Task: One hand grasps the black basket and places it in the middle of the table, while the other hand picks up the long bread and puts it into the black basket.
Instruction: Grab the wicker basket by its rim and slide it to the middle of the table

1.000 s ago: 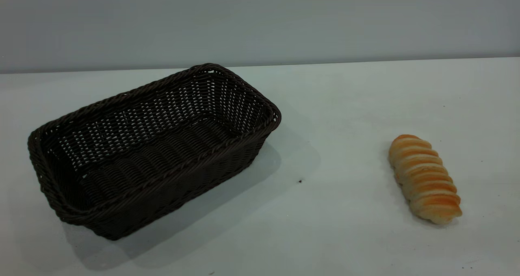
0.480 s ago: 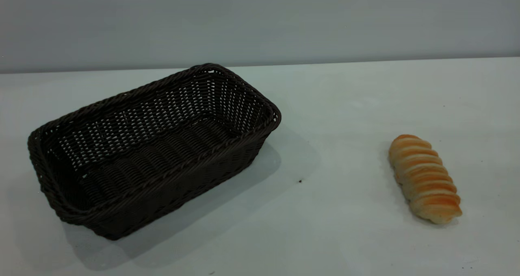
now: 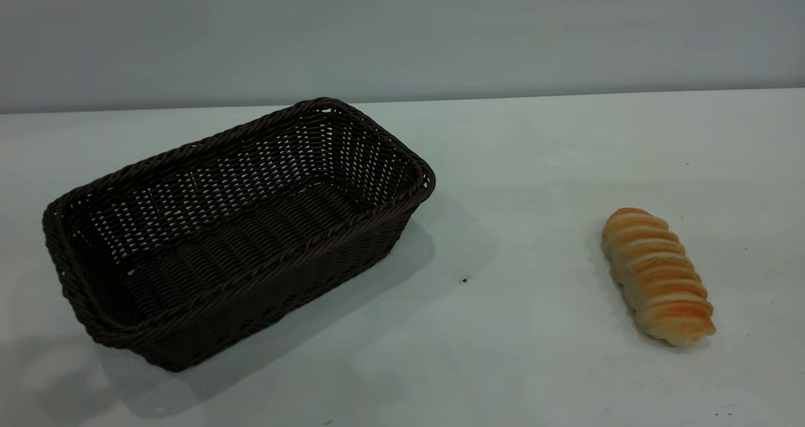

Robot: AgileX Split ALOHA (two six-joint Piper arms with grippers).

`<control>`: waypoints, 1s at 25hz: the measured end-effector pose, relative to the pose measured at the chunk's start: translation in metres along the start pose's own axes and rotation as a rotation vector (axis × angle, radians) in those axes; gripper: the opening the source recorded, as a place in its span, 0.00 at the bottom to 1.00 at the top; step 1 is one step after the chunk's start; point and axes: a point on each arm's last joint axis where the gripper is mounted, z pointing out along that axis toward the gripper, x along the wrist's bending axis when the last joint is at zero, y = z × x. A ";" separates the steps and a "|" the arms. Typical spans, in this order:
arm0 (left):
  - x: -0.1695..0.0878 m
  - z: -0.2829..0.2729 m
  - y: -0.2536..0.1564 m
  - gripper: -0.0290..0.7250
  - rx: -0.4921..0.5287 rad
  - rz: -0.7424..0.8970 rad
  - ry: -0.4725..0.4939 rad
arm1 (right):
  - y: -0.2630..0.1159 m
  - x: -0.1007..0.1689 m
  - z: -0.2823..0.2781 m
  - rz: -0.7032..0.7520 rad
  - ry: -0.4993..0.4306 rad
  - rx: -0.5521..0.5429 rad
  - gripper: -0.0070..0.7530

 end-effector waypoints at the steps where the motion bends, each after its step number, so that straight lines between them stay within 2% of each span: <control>1: -0.001 0.010 0.002 0.78 0.023 -0.009 0.010 | 0.000 0.000 0.000 0.000 0.000 -0.001 0.68; 6: -0.004 0.058 0.010 0.78 0.180 -0.030 0.074 | 0.001 0.000 0.000 0.003 0.000 -0.010 0.68; 13: -0.008 0.105 0.023 0.78 0.293 -0.065 0.130 | 0.002 0.000 0.000 0.006 0.000 -0.020 0.68; 25: -0.020 0.161 0.017 0.78 0.304 -0.124 0.111 | 0.002 0.000 0.000 0.008 0.002 -0.020 0.68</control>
